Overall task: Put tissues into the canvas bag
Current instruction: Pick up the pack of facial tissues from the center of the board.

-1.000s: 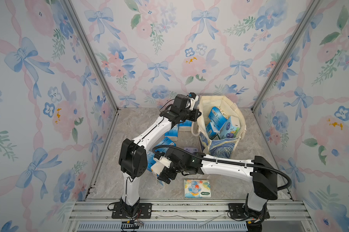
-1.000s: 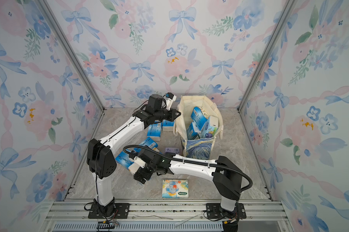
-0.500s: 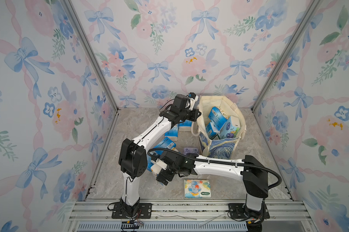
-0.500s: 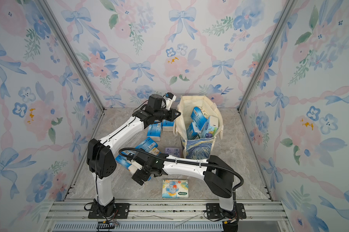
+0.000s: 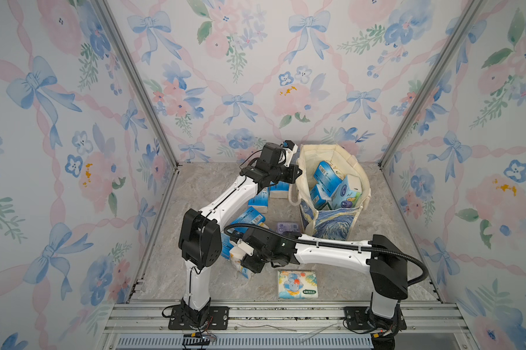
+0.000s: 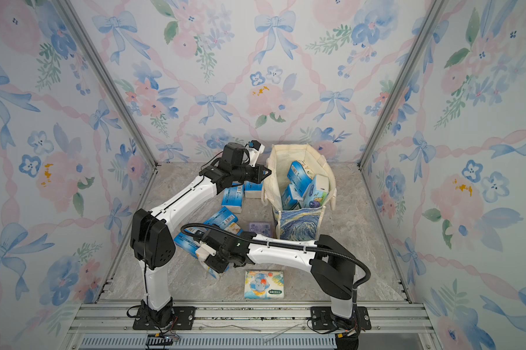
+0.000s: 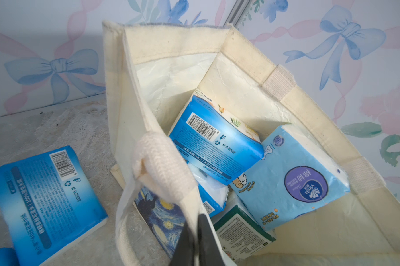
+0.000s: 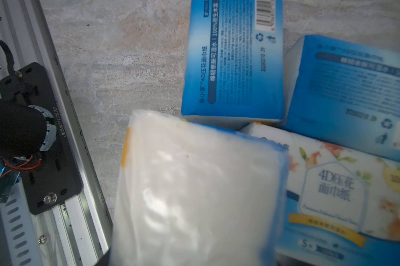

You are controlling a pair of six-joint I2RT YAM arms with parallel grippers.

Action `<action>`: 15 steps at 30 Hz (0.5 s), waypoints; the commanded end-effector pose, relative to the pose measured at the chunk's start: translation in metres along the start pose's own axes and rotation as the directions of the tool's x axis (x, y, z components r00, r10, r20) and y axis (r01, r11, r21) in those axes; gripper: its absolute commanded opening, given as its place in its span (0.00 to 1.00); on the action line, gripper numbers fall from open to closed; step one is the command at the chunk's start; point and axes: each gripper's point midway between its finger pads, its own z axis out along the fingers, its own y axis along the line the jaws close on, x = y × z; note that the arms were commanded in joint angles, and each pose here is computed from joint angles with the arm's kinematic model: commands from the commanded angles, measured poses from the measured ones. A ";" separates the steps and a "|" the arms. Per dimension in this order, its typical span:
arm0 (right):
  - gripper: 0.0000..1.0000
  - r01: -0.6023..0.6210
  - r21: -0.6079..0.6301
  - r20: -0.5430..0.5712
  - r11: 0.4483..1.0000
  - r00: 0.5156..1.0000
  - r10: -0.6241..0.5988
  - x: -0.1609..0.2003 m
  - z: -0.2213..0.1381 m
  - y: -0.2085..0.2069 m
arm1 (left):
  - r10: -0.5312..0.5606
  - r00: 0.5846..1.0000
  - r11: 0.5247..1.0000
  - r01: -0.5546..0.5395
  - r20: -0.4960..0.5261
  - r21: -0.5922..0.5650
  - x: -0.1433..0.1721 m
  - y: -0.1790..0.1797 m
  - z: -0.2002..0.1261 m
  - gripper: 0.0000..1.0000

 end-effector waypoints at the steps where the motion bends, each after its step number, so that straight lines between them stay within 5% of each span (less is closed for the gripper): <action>1: 0.53 0.038 0.034 0.151 0.999 0.988 -0.043 -0.030 -0.064 -0.004 | 0.015 1.000 1.000 -0.015 0.021 -0.006 -0.007 0.002 -0.008 0.09; 9: 0.50 0.006 0.195 0.386 0.981 0.919 -0.083 -0.045 -0.186 -0.043 | 0.013 1.000 1.000 -0.013 0.023 -0.012 -0.008 0.005 -0.008 0.09; 15: 0.53 -0.091 0.412 0.537 0.907 0.828 -0.161 -0.049 -0.288 -0.082 | 0.012 1.000 1.000 -0.011 0.019 -0.016 -0.006 0.006 -0.007 0.09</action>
